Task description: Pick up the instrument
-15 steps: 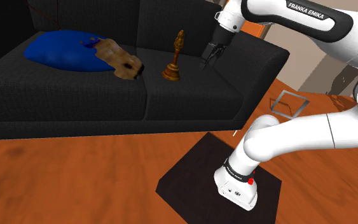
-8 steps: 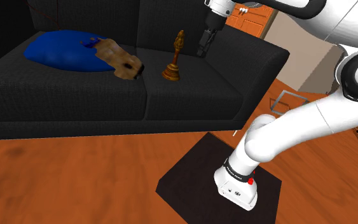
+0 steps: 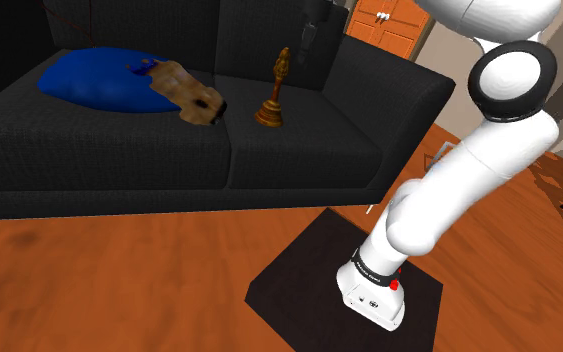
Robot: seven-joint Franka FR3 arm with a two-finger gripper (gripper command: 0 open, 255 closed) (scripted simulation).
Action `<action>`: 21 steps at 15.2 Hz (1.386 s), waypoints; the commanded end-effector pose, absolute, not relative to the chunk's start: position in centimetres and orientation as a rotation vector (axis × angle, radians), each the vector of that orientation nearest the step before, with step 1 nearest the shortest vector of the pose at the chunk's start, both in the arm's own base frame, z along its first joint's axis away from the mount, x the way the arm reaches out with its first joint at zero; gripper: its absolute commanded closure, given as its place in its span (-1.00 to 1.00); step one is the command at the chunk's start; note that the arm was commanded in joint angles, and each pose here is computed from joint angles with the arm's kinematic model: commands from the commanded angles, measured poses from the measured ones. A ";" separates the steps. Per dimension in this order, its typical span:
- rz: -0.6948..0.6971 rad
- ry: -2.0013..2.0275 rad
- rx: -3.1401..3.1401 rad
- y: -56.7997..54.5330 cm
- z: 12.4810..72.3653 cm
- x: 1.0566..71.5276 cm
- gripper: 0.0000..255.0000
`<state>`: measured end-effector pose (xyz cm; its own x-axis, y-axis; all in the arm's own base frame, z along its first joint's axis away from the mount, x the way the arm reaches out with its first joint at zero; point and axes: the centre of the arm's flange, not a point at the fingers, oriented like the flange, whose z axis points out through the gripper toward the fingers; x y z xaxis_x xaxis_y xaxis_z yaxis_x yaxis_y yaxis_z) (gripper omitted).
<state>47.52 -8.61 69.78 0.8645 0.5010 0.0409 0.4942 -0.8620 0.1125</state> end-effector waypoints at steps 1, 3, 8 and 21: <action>0.082 0.887 2.892 -8.9 71.1 50.3 -1.00; 0.063 0.978 2.846 -8.8 72.1 52.8 -1.00; 0.058 1.000 2.834 -8.7 70.2 53.4 -1.00; 0.058 1.000 2.834 -8.8 68.3 53.5 1.00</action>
<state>53.45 -8.84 68.32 0.7787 0.6273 -0.0081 0.6220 -0.7703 0.1409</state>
